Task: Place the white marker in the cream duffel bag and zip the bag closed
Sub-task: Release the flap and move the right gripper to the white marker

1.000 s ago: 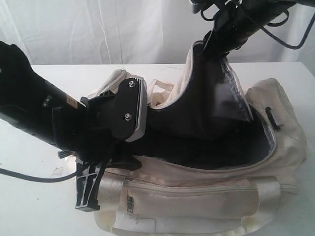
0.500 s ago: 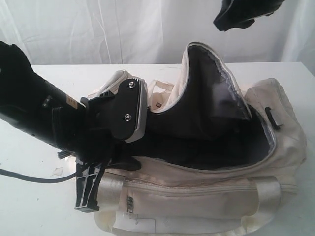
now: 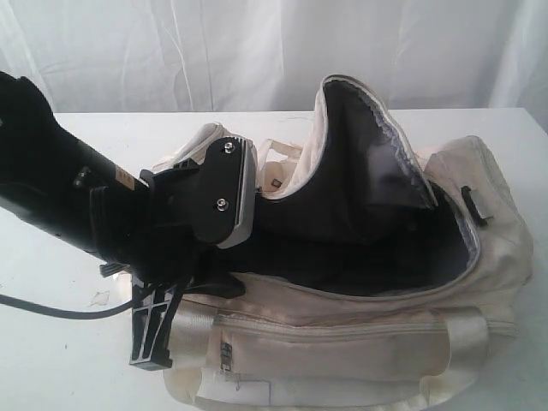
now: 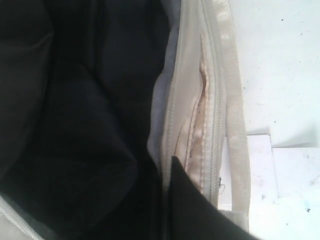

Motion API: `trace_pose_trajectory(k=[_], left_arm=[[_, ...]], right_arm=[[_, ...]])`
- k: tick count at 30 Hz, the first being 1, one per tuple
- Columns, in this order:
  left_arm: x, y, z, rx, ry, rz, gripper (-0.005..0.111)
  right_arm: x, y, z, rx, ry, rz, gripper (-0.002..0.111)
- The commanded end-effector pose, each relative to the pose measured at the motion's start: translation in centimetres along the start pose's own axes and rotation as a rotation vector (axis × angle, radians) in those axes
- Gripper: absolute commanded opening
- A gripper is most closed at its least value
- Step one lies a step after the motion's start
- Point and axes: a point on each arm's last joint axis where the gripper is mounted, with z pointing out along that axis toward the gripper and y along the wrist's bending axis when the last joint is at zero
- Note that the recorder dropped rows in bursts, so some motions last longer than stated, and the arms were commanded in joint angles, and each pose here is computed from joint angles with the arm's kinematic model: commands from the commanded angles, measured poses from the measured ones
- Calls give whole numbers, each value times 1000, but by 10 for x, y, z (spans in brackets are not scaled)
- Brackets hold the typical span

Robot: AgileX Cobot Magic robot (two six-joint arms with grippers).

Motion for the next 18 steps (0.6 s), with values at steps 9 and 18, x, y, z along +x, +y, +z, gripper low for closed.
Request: trace_pose_trajectory(k=[9,18], left_arm=[[0,-5,0,37,1,-38,0],[1,-7,0,52,6,-40,0]], right_arm=[[111,-27,68,82,256,274,37],[132,-28,123,-205,280,400,46]])
